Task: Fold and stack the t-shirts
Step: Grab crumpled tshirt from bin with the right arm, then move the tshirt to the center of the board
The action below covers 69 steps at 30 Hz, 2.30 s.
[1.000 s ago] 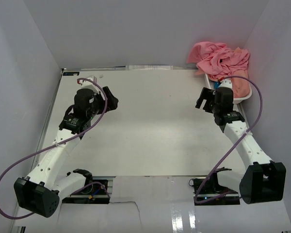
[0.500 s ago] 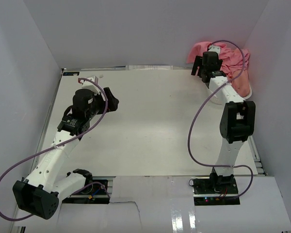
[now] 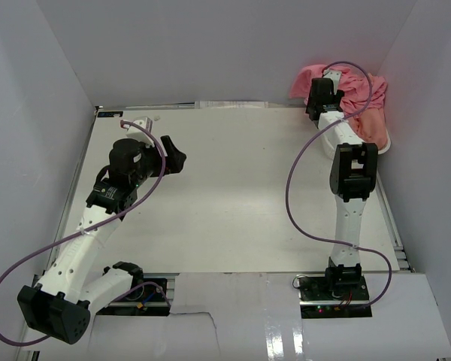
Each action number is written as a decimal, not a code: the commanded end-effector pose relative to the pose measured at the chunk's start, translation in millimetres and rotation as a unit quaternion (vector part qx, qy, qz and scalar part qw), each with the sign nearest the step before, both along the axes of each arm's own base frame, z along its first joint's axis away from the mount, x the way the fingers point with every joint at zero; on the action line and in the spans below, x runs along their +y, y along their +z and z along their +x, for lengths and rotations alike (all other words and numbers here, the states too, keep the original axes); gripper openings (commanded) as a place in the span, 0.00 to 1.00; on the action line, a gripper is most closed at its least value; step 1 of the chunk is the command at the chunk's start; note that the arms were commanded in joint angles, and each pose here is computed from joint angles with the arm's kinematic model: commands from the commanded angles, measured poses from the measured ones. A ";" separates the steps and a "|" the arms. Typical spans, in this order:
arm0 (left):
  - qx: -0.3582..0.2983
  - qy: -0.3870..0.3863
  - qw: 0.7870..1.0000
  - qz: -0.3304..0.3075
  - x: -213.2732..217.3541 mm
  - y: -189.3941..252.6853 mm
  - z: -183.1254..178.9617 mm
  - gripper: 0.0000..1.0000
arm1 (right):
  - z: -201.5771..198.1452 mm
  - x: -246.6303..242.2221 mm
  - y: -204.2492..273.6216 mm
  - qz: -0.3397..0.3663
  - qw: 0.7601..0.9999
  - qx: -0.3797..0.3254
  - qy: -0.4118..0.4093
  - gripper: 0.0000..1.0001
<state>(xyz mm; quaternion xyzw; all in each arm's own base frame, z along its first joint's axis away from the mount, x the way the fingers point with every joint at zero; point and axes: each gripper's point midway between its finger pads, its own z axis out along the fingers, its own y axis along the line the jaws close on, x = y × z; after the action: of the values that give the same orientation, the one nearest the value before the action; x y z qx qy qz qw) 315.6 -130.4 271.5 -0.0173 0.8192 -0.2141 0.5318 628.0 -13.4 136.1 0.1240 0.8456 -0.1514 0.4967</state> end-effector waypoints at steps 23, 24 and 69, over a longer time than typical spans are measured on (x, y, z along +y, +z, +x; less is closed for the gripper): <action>0.016 -0.044 0.999 -0.005 -15.6 -8.2 -0.2 0.98 | -16.6 29.4 151.9 0.068 0.985 -0.133 0.085 0.08; 0.015 -0.046 0.999 -0.006 -16.1 -7.3 -0.5 0.98 | -23.4 70.1 162.4 0.092 0.970 -0.132 0.182 0.08; 0.022 0.032 0.999 0.021 10.4 -14.0 8.1 0.98 | -231.3 142.4 31.9 0.025 0.963 0.152 0.222 0.90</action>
<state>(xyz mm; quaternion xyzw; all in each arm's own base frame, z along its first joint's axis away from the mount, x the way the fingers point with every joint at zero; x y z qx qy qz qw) 323.9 -117.2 250.5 -0.0447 0.8365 -0.1723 0.5182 419.6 110.8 178.2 -0.0379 0.9176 -0.0425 0.3935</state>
